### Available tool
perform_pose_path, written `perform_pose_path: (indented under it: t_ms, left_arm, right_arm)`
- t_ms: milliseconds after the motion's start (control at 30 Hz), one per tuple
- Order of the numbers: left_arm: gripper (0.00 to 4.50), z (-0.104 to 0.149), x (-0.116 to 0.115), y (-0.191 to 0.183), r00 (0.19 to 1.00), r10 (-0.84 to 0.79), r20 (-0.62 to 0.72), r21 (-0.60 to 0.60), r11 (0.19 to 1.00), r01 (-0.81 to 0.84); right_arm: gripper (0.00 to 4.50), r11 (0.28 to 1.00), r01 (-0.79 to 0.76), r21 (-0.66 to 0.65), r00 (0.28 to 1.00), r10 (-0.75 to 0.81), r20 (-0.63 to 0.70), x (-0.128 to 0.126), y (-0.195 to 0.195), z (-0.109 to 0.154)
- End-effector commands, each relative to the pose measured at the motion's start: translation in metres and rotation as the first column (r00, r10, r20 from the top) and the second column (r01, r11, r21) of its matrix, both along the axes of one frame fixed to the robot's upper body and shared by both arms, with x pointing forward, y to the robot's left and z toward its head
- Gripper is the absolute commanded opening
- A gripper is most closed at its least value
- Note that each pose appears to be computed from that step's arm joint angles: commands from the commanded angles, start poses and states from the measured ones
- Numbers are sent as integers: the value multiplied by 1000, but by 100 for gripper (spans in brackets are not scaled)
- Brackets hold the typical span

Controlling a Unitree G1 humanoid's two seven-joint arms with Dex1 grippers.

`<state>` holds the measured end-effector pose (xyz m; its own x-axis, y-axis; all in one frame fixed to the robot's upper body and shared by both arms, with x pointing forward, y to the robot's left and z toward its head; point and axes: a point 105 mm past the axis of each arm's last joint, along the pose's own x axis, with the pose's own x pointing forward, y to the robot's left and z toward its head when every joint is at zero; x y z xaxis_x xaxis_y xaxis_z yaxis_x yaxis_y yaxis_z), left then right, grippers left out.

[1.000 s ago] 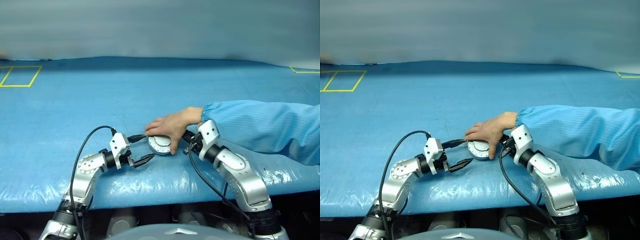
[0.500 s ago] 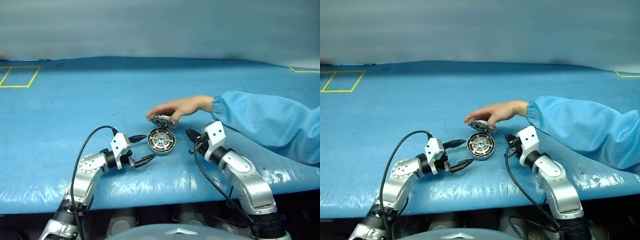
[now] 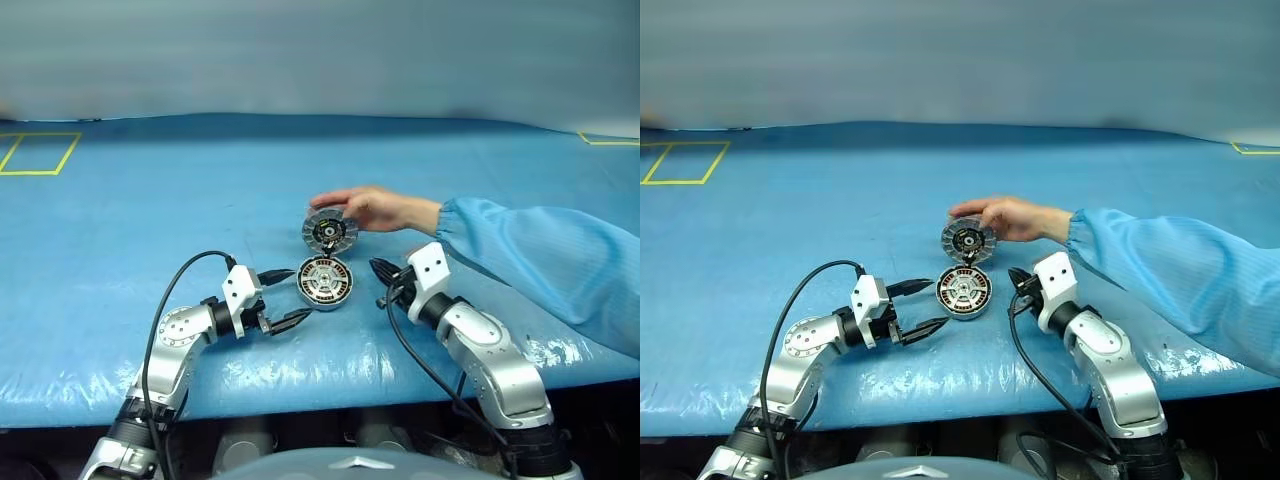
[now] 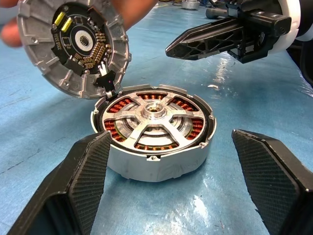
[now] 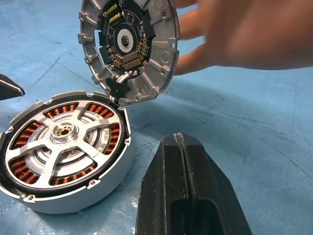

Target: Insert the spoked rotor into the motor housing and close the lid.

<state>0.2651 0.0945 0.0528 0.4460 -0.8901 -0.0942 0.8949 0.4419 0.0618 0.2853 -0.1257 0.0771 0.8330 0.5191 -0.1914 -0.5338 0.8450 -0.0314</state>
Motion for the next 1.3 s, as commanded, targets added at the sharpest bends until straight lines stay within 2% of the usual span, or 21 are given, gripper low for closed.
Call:
perform_pose_path:
  t_ms: [33,200,267,433,500,600,667,767,867,1000,1300]
  left_arm:
    - [421,6,2,0,999,5,34,-12,1000,-5]
    - [421,6,2,1,999,12,37,-11,1000,-12]
    - [421,7,2,1,999,14,39,-12,1000,-14]
    - [421,6,2,1,999,13,41,-13,1000,-12]
    - [421,6,1,1,999,12,40,-9,1000,-11]
    - [421,6,2,1,999,23,45,-6,1000,-23]
    - [421,6,1,0,999,24,47,-7,1000,-24]
    - [421,6,1,1,998,37,48,-12,999,-36]
    - [421,6,1,1,997,55,53,-8,998,-54]
    - [421,6,-1,2,997,58,48,-10,998,-57]
    - [421,8,-2,4,997,59,48,-12,998,-59]
  right_arm:
    - [1,999,-22,35,997,19,76,2,5,23]
    - [1,999,-37,1,993,37,108,5,9,28]
    - [1,999,-34,29,991,30,127,10,11,35]
    - [1,992,129,-2,967,-126,224,44,-3,52]
    - [1,994,108,11,961,-107,253,53,4,64]
    - [1,993,115,-36,954,-100,282,72,9,72]
    - [1,992,115,-52,955,-96,280,83,12,75]
    - [1,995,38,-95,966,-13,260,91,27,75]
    - [1,984,-118,-131,960,147,240,84,46,76]
    - [1,953,-245,-176,935,280,216,71,56,78]
    - [1,879,-433,-201,869,466,165,33,59,81]
